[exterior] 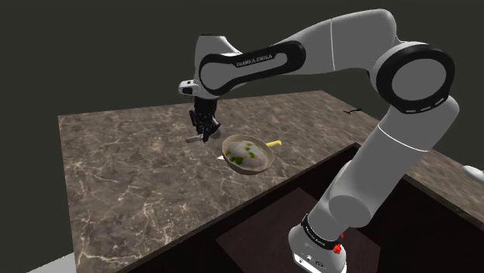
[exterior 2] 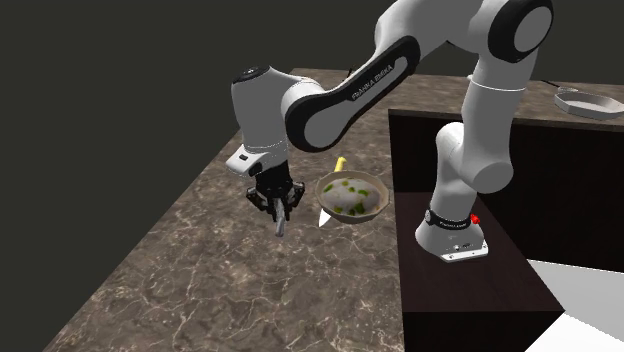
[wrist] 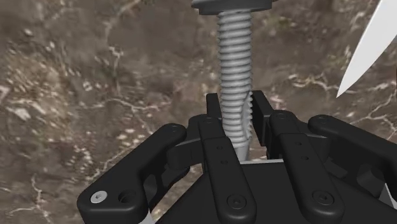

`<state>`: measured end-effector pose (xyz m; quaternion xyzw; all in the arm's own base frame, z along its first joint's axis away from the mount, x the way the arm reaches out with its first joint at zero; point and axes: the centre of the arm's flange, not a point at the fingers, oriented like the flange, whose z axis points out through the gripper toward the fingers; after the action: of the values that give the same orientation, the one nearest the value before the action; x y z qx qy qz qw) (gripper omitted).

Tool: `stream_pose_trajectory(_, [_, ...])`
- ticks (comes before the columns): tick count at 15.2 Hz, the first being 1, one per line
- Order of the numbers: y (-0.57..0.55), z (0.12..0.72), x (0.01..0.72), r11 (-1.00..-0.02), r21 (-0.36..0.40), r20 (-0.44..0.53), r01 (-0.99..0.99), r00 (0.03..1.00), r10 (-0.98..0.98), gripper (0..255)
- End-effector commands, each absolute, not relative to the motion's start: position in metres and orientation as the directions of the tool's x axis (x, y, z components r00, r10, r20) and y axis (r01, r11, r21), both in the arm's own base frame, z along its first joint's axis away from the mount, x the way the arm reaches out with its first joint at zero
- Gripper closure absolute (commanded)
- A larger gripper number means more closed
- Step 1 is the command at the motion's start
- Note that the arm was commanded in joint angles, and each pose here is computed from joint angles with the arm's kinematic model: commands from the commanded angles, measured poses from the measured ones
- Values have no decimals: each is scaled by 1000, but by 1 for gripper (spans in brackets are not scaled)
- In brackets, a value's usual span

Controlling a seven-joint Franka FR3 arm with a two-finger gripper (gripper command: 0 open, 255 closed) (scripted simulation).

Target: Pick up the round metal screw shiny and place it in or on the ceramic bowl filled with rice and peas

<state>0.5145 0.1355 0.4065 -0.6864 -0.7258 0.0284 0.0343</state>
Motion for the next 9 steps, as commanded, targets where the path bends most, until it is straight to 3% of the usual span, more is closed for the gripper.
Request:
stream_pose_trajectory(1, [134,417,515,56,-89,11,994,-55,998,255])
stream_pose_trajectory(9, [134,459,515,56,-89,11,994,-55,998,255])
